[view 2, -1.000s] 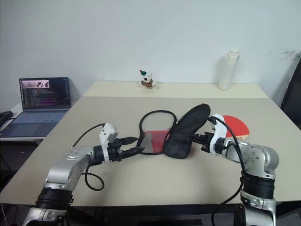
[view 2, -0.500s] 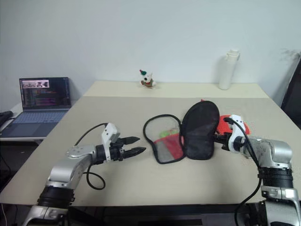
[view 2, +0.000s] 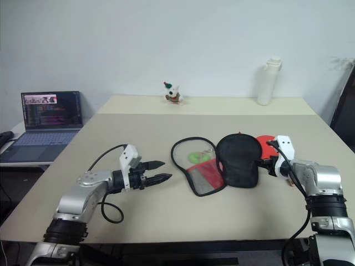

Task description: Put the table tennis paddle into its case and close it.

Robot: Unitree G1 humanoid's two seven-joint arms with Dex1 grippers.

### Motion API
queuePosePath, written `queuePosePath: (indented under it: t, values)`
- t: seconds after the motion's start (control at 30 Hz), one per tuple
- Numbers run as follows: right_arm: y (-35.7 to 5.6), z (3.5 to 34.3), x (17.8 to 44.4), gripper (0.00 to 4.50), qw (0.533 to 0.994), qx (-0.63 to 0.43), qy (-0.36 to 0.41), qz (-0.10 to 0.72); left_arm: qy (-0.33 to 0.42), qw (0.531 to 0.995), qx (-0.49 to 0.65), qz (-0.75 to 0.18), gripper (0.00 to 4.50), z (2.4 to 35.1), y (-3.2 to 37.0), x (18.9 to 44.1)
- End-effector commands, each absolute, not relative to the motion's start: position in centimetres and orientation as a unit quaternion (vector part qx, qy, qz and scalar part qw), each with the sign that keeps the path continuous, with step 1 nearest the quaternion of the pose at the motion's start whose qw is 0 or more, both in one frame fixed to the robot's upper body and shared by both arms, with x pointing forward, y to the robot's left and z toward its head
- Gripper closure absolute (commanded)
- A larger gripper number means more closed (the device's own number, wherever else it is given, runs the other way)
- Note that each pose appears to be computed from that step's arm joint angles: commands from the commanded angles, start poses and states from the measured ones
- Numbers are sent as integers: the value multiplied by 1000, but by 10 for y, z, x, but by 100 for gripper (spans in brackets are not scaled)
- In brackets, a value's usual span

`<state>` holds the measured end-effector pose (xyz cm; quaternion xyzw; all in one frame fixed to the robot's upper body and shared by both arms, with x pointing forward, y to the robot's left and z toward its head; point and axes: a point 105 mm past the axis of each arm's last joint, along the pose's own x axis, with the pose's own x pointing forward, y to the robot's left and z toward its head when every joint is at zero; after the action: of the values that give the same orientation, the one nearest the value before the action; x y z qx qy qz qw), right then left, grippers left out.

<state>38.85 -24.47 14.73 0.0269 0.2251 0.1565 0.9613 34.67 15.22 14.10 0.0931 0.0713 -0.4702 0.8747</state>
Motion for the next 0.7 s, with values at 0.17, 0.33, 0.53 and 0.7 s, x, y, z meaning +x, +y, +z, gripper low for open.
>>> queuePosePath:
  t: [0.17,0.33,0.53,0.7]
  values:
    - [-274,195,377,46,971,-92,149,165,51,869,115,-479,117,154,149,348]
    - [-296,182,373,6,973,-75,170,134,43,861,115,-493,117,161,141,350]
    - [-326,144,381,6,974,-47,209,70,24,848,125,-514,117,174,127,354]
    - [-333,128,389,6,974,-26,222,46,21,845,128,-518,117,177,125,357]
